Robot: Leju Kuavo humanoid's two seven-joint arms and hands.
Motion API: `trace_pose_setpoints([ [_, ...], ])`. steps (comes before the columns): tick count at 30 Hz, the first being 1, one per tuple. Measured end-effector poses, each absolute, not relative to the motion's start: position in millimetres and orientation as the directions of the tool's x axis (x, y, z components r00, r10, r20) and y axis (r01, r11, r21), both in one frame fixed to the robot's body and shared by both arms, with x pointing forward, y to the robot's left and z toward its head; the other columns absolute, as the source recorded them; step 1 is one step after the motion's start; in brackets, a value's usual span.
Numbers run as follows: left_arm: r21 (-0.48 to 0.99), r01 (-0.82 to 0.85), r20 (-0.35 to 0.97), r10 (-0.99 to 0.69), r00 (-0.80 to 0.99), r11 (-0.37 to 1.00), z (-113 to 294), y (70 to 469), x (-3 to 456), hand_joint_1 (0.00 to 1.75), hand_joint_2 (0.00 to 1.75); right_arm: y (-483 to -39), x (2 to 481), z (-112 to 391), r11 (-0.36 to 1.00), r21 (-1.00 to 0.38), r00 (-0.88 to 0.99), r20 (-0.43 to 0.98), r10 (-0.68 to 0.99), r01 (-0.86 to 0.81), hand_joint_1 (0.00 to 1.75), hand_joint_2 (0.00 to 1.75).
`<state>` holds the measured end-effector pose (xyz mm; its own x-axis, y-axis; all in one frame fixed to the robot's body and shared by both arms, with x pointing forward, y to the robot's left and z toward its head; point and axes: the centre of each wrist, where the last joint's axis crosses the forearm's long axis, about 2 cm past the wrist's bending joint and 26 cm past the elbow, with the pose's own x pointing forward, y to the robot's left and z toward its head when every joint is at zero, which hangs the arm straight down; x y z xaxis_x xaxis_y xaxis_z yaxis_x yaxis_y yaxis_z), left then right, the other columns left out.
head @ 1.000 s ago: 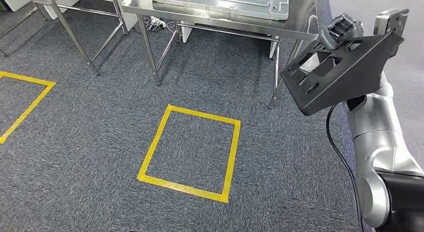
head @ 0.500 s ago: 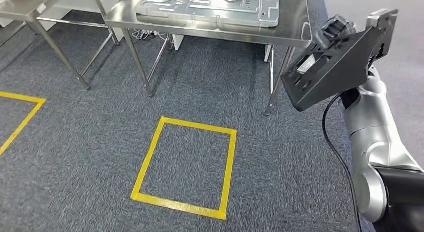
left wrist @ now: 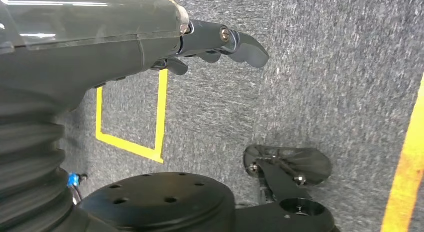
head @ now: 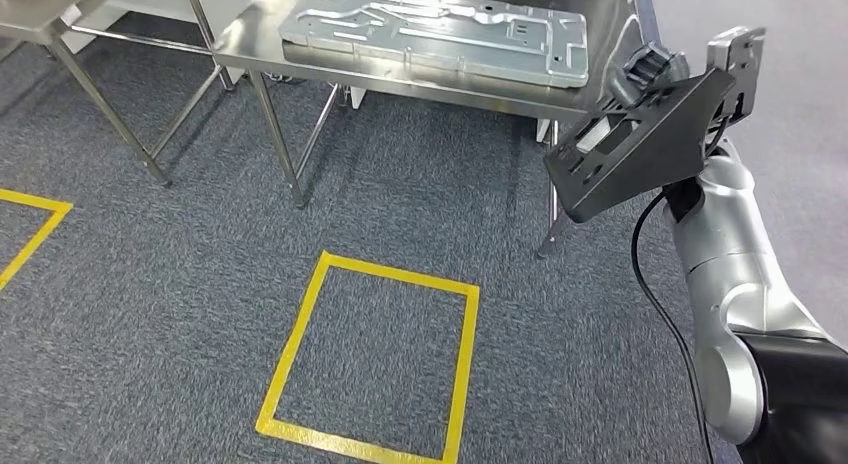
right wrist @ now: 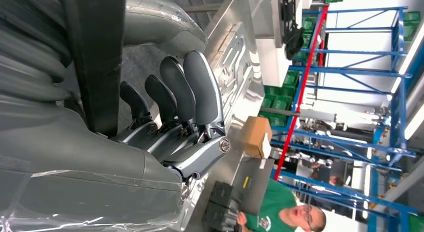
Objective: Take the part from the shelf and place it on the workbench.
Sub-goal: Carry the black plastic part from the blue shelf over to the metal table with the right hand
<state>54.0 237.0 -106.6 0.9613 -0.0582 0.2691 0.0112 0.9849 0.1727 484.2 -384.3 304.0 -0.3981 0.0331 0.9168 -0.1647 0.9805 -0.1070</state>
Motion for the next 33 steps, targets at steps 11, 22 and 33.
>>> trace_pose_setpoints([
  [11,0.163,0.015,0.27,-0.059,0.961,0.987,-106,234,57,0.0,1.75,-393,490,344,0.977,-0.162,-0.426,0.9,0.089,-0.137,1.54,1.75],
  [22,0.159,0.012,0.279,-0.057,0.959,0.987,-106,235,55,0.0,1.75,-402,491,353,0.976,-0.182,-0.406,0.906,0.118,-0.121,1.54,1.75],
  [33,0.136,0.008,0.302,-0.049,0.952,0.991,-106,234,60,0.0,1.75,-424,490,372,0.976,-0.214,-0.4,0.899,0.177,-0.049,1.54,1.75],
])
